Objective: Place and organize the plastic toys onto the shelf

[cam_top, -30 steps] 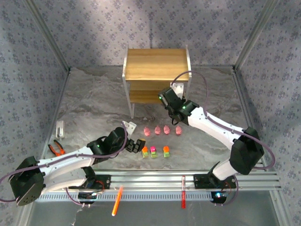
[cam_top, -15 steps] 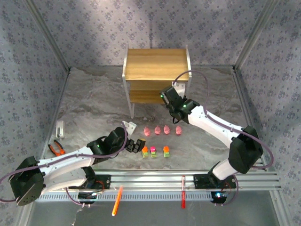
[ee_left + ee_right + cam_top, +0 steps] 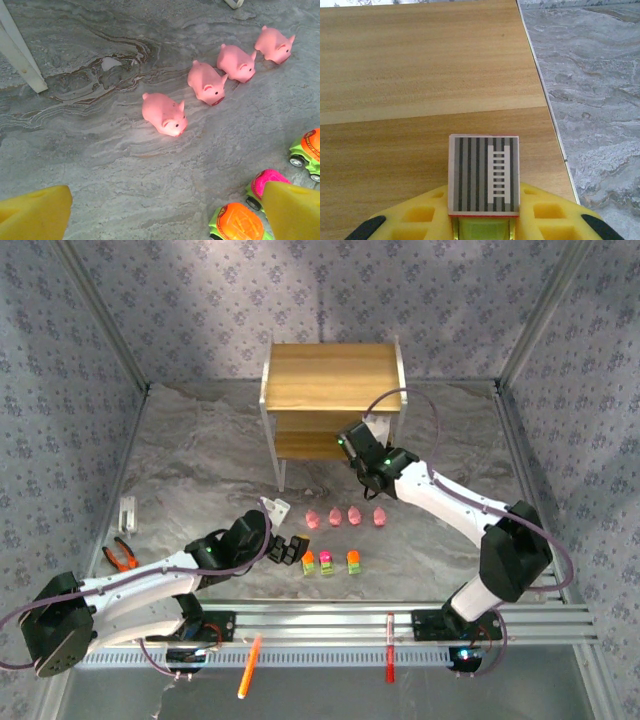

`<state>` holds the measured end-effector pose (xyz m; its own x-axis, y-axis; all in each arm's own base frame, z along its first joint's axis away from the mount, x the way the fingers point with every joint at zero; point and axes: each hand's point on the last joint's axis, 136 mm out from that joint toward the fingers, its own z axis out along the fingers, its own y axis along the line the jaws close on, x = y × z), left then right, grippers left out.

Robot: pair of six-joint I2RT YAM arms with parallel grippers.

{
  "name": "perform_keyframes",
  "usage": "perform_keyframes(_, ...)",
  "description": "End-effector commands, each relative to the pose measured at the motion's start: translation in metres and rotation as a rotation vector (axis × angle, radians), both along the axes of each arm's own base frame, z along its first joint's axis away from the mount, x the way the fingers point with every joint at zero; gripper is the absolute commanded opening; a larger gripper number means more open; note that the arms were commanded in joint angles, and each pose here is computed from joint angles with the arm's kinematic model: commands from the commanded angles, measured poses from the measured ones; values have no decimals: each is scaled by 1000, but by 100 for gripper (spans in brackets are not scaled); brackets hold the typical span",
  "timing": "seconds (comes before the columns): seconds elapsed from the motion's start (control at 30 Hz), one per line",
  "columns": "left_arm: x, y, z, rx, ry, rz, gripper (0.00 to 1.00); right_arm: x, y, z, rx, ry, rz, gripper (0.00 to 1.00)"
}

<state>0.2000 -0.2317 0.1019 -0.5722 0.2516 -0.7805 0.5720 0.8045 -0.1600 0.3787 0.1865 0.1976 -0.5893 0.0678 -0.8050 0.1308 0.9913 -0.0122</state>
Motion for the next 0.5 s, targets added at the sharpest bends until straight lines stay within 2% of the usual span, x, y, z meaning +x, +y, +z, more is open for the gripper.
perform_keyframes(0.0, 1, -10, 15, -30, -26, -24, 97, 5, 2, 4, 4, 0, 1, 29)
perform_keyframes(0.47, 2, -10, 15, -28, -28, -23, 97, 7, 2, 9, 5, -7, -6, 35)
